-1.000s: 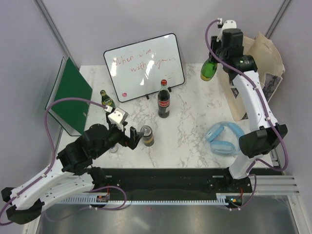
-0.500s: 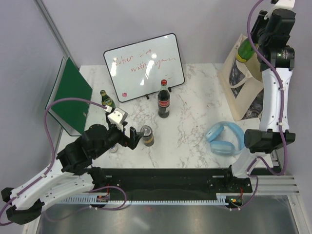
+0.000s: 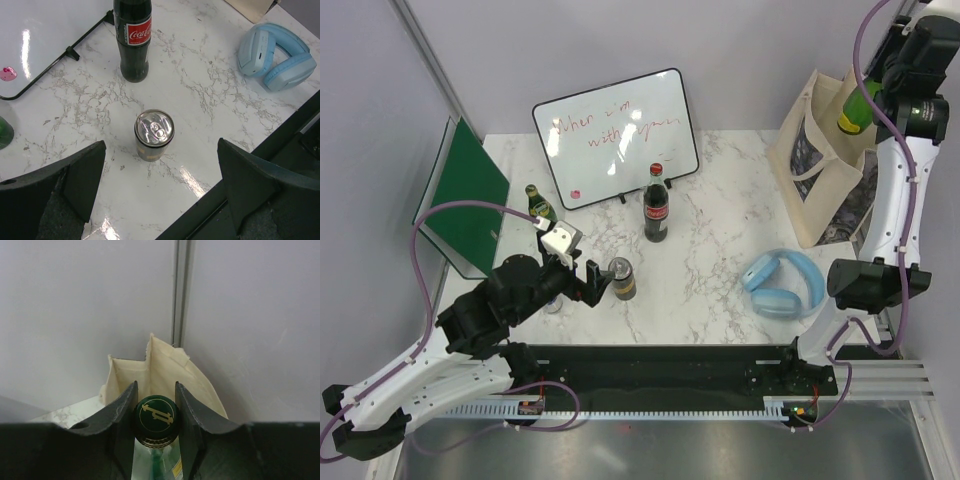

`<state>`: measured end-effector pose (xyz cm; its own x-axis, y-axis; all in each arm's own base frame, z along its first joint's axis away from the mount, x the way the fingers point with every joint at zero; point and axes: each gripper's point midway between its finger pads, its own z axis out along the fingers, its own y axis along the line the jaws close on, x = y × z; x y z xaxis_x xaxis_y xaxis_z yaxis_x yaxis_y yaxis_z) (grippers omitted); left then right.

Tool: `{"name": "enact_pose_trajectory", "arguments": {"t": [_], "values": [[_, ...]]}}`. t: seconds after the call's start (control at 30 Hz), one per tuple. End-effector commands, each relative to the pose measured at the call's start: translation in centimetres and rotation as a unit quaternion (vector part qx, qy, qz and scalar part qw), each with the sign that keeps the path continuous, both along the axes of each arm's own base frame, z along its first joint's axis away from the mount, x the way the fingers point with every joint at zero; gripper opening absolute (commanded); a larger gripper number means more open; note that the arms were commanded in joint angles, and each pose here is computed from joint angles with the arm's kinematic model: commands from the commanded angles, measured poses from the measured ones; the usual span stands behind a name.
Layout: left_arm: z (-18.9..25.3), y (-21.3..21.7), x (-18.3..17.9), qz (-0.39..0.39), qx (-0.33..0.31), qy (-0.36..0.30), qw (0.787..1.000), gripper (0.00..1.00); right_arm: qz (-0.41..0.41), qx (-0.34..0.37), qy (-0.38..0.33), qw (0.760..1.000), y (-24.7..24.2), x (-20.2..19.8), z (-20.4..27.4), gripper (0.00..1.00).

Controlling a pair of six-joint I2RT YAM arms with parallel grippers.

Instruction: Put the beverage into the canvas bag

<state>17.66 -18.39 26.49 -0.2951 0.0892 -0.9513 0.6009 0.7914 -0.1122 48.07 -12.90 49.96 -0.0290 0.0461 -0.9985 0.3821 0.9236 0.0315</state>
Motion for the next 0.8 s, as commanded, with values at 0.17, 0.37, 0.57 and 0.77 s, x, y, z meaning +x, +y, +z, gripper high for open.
{"name": "enact_pose_trajectory", "arguments": {"t": [0.17, 0.37, 0.57, 0.77], "values": [[0.8, -0.2, 0.5, 0.000, -0.001, -0.019, 1.000, 1.00, -0.006, -0.027, -0.122, 0.992, -1.8, 2.1, 4.6, 0.00], [0.7, -0.1, 0.6, 0.003, 0.002, -0.019, 1.000, 1.00, -0.013, -0.029, -0.102, 0.994, -3.5, 4.1, 1.7, 0.00], [0.3, -0.3, 0.7, 0.001, 0.007, -0.016, 1.000, 1.00, -0.007, -0.033, -0.107, 0.994, -3.7, 5.5, 0.1, 0.00], [0.4, -0.3, 0.7, 0.001, 0.007, -0.016, 1.000, 1.00, 0.000, -0.032, -0.111, 0.993, -3.8, 7.0, -2.1, 0.00]]}}
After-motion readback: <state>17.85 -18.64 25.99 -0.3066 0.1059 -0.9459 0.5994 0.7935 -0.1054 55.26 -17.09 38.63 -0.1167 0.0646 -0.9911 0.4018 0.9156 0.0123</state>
